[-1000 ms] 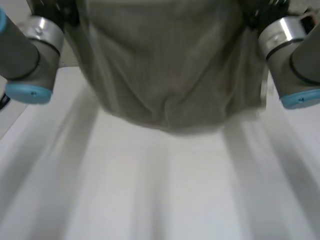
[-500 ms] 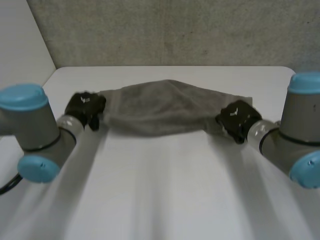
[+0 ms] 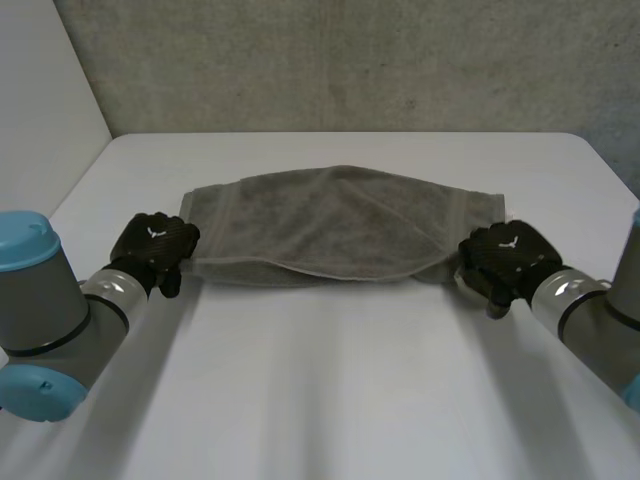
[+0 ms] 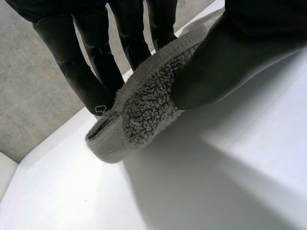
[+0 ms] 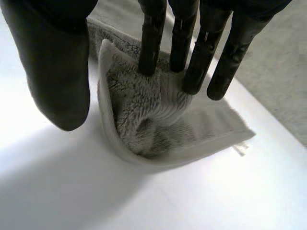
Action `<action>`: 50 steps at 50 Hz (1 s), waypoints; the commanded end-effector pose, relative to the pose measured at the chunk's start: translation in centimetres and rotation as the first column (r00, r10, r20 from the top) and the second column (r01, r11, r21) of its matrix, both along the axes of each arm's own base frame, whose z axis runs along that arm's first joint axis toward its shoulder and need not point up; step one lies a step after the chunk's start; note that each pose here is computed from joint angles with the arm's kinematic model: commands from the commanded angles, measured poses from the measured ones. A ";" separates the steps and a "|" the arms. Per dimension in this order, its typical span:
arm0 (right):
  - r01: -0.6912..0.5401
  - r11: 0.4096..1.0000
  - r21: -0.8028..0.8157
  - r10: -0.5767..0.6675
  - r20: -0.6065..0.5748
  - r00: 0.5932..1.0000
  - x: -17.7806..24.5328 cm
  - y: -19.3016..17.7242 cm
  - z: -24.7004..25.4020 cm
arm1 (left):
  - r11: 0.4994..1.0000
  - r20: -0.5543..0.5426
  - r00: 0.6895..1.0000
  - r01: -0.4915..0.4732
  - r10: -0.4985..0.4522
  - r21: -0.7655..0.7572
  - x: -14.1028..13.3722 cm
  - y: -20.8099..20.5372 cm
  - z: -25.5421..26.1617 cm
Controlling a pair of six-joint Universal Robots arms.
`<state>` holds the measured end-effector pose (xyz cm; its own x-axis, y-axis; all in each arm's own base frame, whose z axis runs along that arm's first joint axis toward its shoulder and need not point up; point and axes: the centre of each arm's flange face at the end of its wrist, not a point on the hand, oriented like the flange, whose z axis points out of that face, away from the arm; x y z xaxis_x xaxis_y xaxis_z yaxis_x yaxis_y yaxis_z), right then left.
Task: Fold the towel.
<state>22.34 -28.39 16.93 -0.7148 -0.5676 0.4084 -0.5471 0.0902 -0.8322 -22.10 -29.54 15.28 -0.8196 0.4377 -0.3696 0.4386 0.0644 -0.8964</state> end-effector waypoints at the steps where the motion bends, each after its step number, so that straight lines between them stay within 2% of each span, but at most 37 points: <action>1: 0.025 0.996 -0.089 -0.014 0.118 0.993 -1.0 0.6 3.8 | 1.000 -0.008 1.000 -0.007 0.007 -0.023 0.2 0.2 1.0; 7: 0.052 0.994 -0.094 -0.030 0.223 0.974 -1.4 1.1 5.7 | 0.999 -0.014 1.000 -0.009 0.009 -0.040 0.2 0.2 1.6; 11: -0.016 0.995 -0.094 0.041 0.267 0.963 -0.9 2.1 6.7 | 0.999 -0.013 1.000 -0.009 0.009 -0.039 0.3 0.2 1.5; 15: -0.034 0.996 -0.084 0.057 0.279 0.959 -0.9 2.2 6.9 | 0.999 -0.013 1.000 -0.009 0.009 -0.036 0.3 0.3 1.5; 20: 0.017 1.000 -0.017 -0.011 0.280 0.960 -2.1 2.0 6.3 | 0.999 -0.013 1.000 -0.011 0.011 -0.034 0.3 0.3 1.4; 23: 0.050 0.998 0.043 -0.062 0.333 0.941 -2.2 2.1 5.7 | 0.999 -0.018 1.000 -0.011 0.010 -0.030 0.2 0.3 1.5; 25: 0.090 0.991 0.099 -0.123 0.401 0.908 -2.4 1.7 5.0 | 1.000 -0.038 0.999 -0.014 0.014 -0.023 0.2 0.4 1.6; 29: 0.112 0.981 0.161 -0.171 0.421 0.891 -2.4 1.8 3.5 | 1.000 -0.063 0.998 -0.020 0.019 -0.021 0.2 0.4 1.9; 38: 0.127 0.982 0.139 -0.173 0.390 0.905 -0.7 3.8 0.4 | 0.999 -0.082 0.996 -0.029 0.026 -0.026 0.3 0.3 2.3; 50: 0.114 0.987 0.111 -0.147 0.361 0.921 1.5 3.3 -2.4 | 0.999 -0.084 0.996 -0.029 0.027 -0.027 0.3 0.2 2.3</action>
<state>22.71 -24.44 15.80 -0.8820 -0.4705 0.0282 -0.1650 0.2522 -0.9535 -21.80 -29.31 17.65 -0.8601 0.4042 -0.3112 0.3600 0.0489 -0.9317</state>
